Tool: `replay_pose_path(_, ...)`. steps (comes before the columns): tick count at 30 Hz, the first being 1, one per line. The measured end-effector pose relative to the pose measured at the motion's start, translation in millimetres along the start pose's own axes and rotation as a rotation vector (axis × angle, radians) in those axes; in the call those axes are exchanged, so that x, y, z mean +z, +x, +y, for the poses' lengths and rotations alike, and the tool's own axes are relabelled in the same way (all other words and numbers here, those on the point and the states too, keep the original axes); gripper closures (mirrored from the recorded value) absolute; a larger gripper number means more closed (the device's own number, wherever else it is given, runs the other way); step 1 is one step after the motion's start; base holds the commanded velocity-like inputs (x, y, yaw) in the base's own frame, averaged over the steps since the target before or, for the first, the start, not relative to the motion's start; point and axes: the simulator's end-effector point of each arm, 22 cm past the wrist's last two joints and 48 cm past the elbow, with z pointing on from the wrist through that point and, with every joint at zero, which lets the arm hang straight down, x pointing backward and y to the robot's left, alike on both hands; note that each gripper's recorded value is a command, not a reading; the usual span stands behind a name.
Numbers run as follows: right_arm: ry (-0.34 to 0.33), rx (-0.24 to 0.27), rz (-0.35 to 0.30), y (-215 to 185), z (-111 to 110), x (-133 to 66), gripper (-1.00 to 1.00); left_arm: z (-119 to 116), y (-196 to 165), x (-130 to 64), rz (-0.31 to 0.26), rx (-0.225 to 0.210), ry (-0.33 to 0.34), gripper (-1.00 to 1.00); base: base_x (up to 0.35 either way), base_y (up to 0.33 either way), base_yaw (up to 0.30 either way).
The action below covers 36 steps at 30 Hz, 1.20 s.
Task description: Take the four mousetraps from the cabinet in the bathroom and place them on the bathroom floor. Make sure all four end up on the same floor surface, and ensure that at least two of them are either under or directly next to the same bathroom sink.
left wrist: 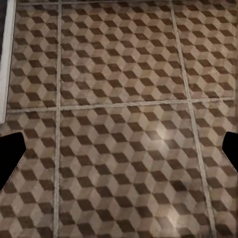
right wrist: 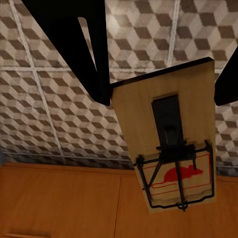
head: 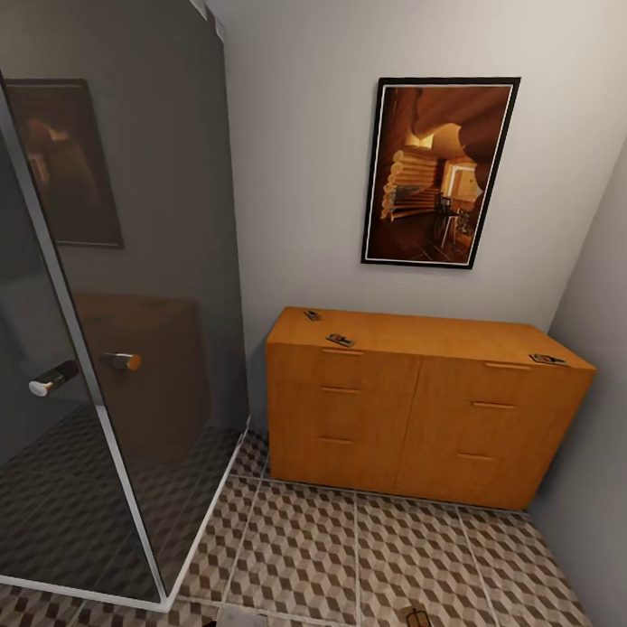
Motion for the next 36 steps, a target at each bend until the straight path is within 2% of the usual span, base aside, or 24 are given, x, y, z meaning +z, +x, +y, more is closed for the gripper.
replay_pose_path(8,0.0,-0.002,0.005,1.1,-0.5,0.1,1.0,-1.5,-73.6,-24.1,-0.016,-0.004,0.006,-1.0,0.0,0.0,0.0)
replay_pose_path(13,-0.002,-0.002,0.014,3.0,1.6,-0.2,1.0,-7.3,-134.3,-52.4,-0.061,-0.018,0.017,-1.0,0.0,0.0,0.0)
replay_pose_path(22,-0.004,-0.004,0.02,4.4,2.2,-0.3,1.0,2.6,-235.9,-75.9,-0.15,0.005,0.001,-1.0,0.0,0.0,0.0)
replay_pose_path(28,-0.005,-0.015,0.067,14.7,3.0,-0.8,1.0,12.6,-298.2,-89.6,-0.178,0.032,-0.025,-1.0,0.0,0.0,0.0)
replay_pose_path(36,-0.008,-0.019,0.078,17.0,3.7,-0.8,1.0,26.2,-428.2,-123.8,-0.323,0.071,-0.07,-1.0,0.0,0.0,0.0)
